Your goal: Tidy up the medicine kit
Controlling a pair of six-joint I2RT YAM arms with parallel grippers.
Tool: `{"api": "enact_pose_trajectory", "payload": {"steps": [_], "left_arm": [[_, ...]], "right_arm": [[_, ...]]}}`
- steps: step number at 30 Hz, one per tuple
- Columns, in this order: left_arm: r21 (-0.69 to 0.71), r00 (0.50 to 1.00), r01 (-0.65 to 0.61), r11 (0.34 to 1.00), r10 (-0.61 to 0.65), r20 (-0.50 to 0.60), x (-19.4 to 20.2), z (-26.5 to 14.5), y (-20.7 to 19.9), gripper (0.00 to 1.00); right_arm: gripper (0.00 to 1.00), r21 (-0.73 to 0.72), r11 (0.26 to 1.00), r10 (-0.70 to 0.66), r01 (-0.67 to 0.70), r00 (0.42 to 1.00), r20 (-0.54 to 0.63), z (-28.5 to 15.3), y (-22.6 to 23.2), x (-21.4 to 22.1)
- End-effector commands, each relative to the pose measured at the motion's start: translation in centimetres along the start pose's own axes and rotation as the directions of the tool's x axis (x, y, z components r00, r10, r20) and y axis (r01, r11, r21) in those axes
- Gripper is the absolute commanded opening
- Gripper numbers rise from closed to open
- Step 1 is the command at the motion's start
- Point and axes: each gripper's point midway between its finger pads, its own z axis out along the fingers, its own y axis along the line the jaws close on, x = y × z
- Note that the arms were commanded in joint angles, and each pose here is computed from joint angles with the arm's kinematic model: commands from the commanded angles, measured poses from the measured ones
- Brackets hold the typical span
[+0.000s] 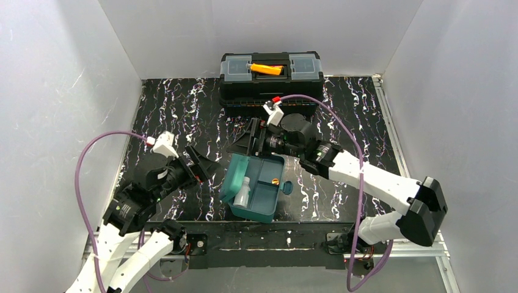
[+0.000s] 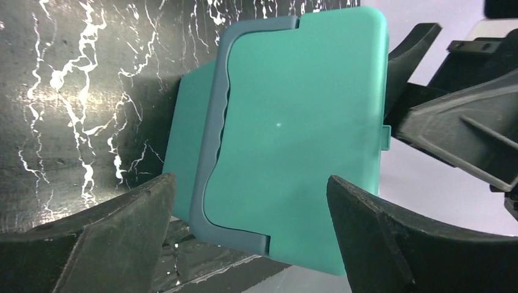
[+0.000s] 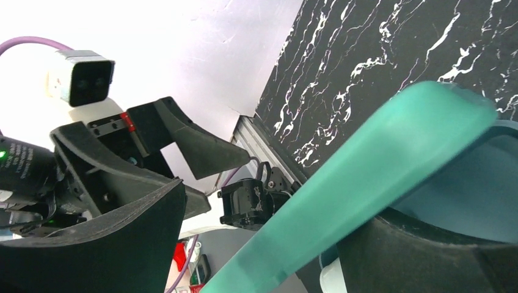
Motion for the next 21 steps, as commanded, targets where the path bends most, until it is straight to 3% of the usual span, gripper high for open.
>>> {"api": "enact_pose_trajectory", "payload": {"steps": [1, 12, 21], "left_arm": [[-0.083, 0.997, 0.021, 0.996, -0.015, 0.077, -0.8, -0.5, 2.0, 0.93], [-0.089, 0.997, 0.026, 0.996, -0.020, 0.076, -0.8, 0.1, 2.1, 0.94], [-0.103, 0.997, 0.004, 0.995, 0.004, 0.076, -1.1, 0.8, 2.2, 0.94]], "right_arm": [[0.91, -0.099, 0.995, -0.028, 0.030, 0.999, 0.019, 0.6, 3.4, -1.2], [0.92, -0.102, 0.992, -0.070, 0.071, 0.998, 0.007, 1.8, 6.1, -3.0], [0.94, -0.058, 0.993, -0.103, 0.104, 0.995, 0.017, 1.0, 5.4, -2.9]]}}
